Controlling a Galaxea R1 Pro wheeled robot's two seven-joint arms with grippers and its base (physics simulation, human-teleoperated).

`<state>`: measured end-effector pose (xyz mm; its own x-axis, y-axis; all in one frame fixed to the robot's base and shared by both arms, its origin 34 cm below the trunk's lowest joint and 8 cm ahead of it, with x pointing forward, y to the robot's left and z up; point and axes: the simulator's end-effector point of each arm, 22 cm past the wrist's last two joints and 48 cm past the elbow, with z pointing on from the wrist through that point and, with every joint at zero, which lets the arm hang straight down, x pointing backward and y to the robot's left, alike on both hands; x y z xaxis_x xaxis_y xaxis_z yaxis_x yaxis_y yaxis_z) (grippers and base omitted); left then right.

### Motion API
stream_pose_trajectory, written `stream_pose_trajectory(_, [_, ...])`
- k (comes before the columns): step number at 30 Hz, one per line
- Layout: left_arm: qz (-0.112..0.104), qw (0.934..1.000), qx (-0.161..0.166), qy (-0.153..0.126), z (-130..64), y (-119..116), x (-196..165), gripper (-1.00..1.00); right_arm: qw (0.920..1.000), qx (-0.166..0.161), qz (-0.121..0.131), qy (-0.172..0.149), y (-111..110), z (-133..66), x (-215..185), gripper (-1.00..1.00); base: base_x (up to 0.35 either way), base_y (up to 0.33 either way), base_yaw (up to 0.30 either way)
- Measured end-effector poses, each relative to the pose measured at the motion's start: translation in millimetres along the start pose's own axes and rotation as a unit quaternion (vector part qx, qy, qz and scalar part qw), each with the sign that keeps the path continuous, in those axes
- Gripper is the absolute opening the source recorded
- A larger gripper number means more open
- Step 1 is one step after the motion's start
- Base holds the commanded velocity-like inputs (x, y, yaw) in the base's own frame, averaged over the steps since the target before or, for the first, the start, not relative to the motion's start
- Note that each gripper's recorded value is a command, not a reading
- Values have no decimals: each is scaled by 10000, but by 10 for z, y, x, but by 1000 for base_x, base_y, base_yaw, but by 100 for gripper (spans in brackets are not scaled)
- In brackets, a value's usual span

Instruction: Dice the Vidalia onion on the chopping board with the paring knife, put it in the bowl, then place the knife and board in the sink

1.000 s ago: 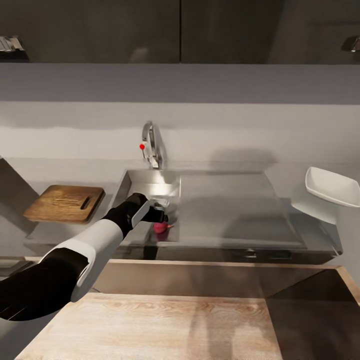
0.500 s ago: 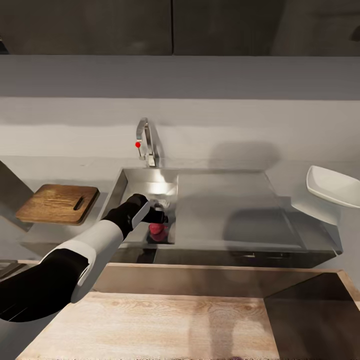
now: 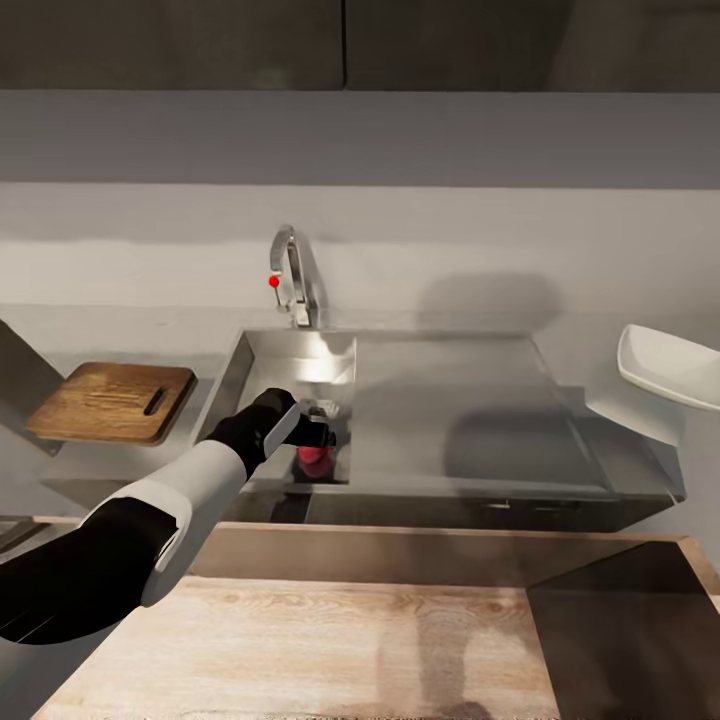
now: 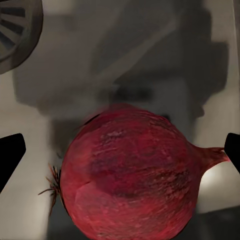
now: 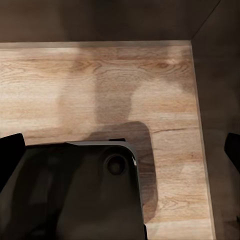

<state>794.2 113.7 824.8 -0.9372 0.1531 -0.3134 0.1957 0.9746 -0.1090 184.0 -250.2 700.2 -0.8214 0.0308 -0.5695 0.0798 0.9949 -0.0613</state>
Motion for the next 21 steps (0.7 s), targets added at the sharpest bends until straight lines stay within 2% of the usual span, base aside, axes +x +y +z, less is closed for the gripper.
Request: stream_pose_trajectory(21, [-31, 9998, 22, 199, 191, 4, 206, 100, 9999, 4, -11, 118, -5, -27, 68, 100, 0, 0, 0])
